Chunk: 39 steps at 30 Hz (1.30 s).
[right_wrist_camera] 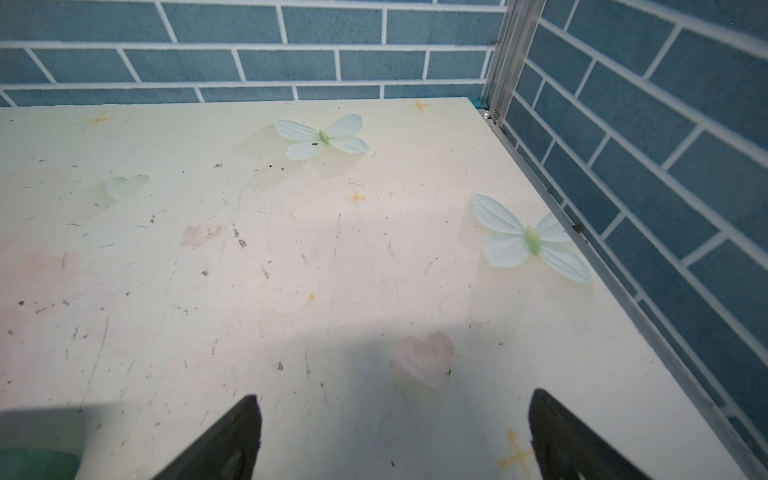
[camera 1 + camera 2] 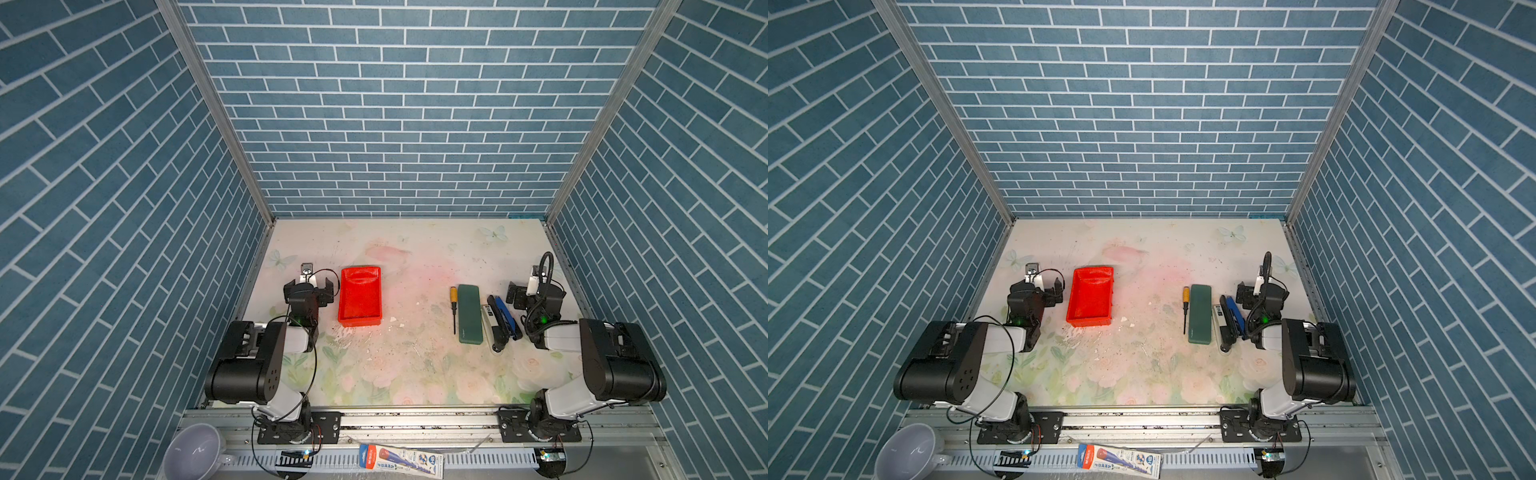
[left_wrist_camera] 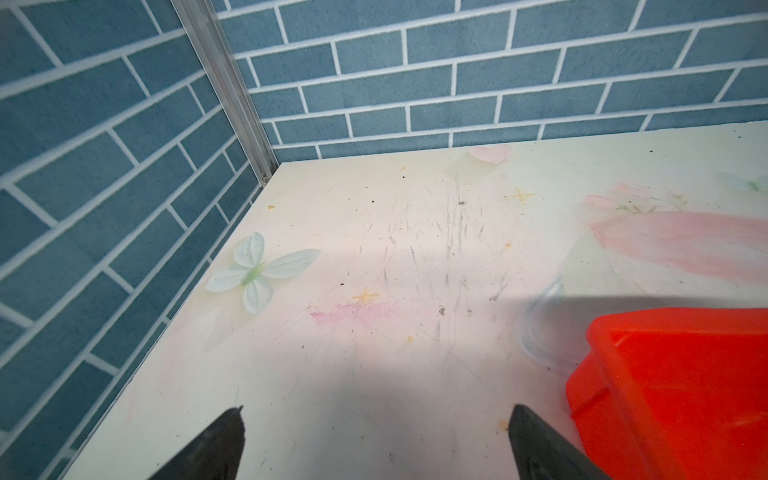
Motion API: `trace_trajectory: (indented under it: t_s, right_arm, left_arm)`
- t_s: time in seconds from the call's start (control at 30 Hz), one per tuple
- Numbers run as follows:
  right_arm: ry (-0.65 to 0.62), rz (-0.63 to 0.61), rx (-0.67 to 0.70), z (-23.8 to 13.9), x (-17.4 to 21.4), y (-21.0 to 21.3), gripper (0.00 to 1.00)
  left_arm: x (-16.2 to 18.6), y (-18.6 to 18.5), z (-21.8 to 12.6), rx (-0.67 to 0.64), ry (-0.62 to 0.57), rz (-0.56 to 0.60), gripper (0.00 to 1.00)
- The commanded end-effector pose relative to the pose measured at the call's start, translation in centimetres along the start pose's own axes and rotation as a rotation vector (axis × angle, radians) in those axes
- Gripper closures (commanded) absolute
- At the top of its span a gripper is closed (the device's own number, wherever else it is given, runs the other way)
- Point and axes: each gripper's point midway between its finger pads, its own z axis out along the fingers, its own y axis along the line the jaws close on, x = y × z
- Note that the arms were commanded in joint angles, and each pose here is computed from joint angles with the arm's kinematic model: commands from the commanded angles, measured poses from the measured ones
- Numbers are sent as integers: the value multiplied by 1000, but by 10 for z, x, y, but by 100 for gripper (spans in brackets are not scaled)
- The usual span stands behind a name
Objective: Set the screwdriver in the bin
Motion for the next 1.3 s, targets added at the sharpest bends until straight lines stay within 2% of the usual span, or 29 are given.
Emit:
trace_trajectory:
  t_s: [0.0, 0.2, 0.4, 0.53, 0.63, 0.8, 1.0, 1.27]
  right_arm:
    - [-35, 32, 10, 2, -12, -2, 1]
    - [-53, 26, 7, -13, -29, -2, 1]
    - [-40, -6, 26, -28, -49, 4, 1]
    - [26, -18, 13, -35, -56, 20, 1]
    - [110, -7, -68, -39, -55, 43, 1]
    - [177, -20, -158, -52, -57, 87, 1]
    - [249, -32, -176, -65, -59, 130, 1]
    - [287, 26, -183, -72, -59, 172, 1]
  left_arm:
    - [-1, -1, -1, 9, -2, -4, 0]
    - [-15, 4, -15, -5, -42, -16, 0]
    - [-50, 1, -41, 18, -89, -5, 0]
    - [-83, -26, -59, 144, -152, 1, 0]
    - [-105, -55, -76, 287, -187, 3, 0]
    - [-129, -96, -110, 519, -210, 58, 0]
    - [-129, -121, -145, 729, -203, 138, 0]
    - [-100, -146, -169, 923, -160, 233, 0]
